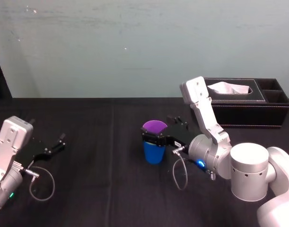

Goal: Stack the three plastic cups sequentially using one hand.

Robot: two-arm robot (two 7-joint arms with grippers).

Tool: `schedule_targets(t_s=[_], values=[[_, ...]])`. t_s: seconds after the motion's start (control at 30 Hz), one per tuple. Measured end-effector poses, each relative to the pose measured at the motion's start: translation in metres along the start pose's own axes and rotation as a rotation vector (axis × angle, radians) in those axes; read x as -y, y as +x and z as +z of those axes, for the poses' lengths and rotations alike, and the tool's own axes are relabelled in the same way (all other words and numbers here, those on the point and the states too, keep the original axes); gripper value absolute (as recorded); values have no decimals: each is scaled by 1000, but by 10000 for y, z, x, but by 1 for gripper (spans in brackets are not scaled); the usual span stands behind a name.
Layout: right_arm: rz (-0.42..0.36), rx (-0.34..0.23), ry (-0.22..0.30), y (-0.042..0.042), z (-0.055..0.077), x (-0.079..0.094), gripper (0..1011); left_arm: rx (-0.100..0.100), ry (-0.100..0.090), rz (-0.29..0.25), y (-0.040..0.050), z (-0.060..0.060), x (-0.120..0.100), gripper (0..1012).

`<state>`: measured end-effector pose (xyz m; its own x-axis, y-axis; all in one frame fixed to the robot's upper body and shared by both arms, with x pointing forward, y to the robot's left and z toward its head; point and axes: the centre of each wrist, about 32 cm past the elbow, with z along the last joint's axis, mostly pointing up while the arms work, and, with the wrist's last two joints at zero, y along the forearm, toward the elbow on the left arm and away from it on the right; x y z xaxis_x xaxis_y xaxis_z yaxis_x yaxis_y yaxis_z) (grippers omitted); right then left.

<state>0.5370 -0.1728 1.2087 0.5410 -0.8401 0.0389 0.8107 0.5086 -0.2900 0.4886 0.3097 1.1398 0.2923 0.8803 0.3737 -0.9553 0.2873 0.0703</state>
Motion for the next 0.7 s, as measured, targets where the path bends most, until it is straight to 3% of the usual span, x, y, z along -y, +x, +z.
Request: schedule_targets(t_s=[0.23, 0.53, 0.7], values=[[-13, -5, 55, 14, -43, 64, 1003, 0, 0, 0, 0, 0, 0, 1000], [-74, -46, 189, 72, -144, 216, 1003, 0, 0, 0, 0, 0, 0, 1000], [-115, -64, 217, 109, -208, 296, 1003, 0, 0, 0, 0, 0, 0, 1000]])
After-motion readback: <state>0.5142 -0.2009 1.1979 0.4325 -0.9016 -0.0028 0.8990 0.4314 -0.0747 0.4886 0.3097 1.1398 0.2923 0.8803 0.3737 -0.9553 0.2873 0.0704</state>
